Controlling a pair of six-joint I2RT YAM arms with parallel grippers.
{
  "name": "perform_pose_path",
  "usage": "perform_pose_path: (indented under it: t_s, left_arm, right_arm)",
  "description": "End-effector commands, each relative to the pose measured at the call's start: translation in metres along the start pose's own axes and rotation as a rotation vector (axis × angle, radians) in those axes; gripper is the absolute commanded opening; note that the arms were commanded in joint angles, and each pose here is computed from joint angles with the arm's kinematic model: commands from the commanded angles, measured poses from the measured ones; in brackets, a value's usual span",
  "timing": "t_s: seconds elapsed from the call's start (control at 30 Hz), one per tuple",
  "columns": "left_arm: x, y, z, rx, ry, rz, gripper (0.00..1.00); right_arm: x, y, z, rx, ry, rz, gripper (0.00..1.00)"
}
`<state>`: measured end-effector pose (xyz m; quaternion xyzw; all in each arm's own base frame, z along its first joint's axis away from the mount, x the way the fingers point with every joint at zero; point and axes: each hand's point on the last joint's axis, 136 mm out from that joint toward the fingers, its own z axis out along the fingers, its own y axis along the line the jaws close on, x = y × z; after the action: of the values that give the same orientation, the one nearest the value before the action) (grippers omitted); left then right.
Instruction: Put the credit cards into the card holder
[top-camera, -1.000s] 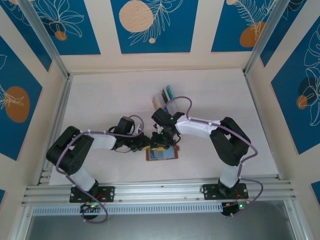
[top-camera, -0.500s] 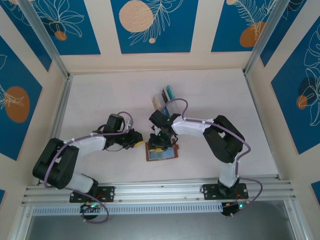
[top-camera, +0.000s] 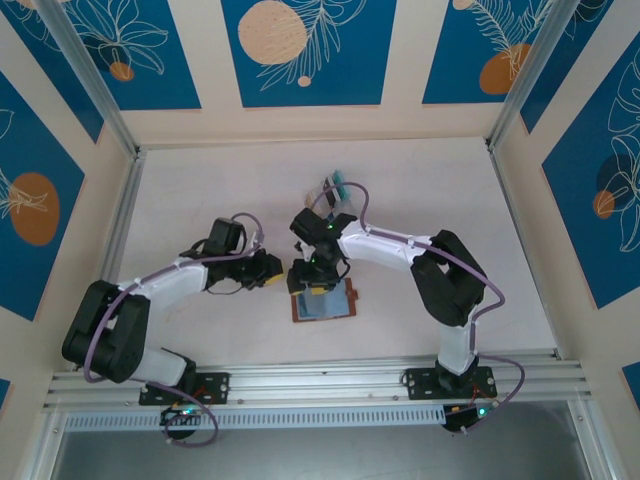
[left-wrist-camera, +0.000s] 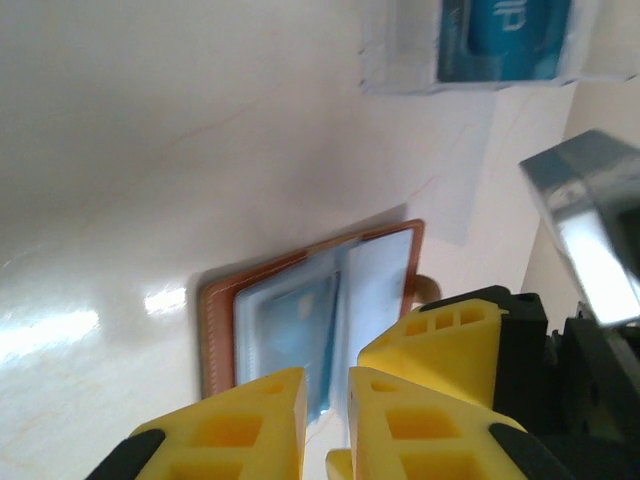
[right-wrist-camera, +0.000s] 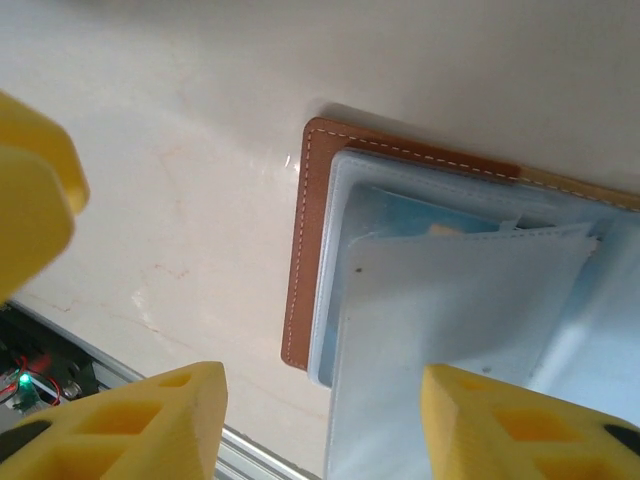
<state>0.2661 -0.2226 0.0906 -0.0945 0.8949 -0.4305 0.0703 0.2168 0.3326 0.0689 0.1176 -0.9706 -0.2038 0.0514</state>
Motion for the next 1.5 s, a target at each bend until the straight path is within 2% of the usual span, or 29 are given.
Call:
perform_pose_path:
  t_s: [0.0, 0.17, 0.37, 0.47, 0.77, 0.93, 1.27, 1.47]
  left_arm:
    - [-0.015, -0.011, -0.004, 0.014, -0.013, 0.023, 0.19]
    - [-0.036, -0.03, 0.003, 0.059, -0.021, 0.029, 0.19]
    - [-0.06, -0.052, 0.018, 0.114, -0.012, 0.039, 0.19]
    - [-0.07, -0.068, 0.031, 0.131, -0.002, 0.059, 0.18]
    - [-0.091, -0.095, 0.079, 0.187, 0.041, 0.05, 0.13]
    - [-0.098, -0.089, 0.093, 0.188, 0.048, 0.007, 0.11]
    - [-0.093, -0.071, 0.102, 0.181, 0.051, -0.049, 0.1]
    - [-0.094, -0.069, 0.102, 0.179, 0.043, -0.059, 0.09]
  right_arm:
    - [0.0, -0.003, -0.038, 0.016, -0.024, -0.05, 0.57]
    - [-0.025, -0.011, -0.077, 0.026, -0.108, -0.062, 0.57]
    - [-0.068, -0.05, -0.115, 0.113, -0.237, -0.01, 0.34]
    - [-0.089, -0.067, -0.121, 0.152, -0.258, 0.002, 0.31]
    - [-0.136, -0.085, -0.103, 0.218, -0.248, -0.028, 0.32]
    - [-0.154, -0.089, -0.097, 0.238, -0.253, -0.031, 0.33]
    - [-0.159, -0.108, -0.079, 0.332, -0.224, -0.025, 0.32]
    - [-0.156, -0.1, -0.065, 0.278, -0.183, -0.032, 0.32]
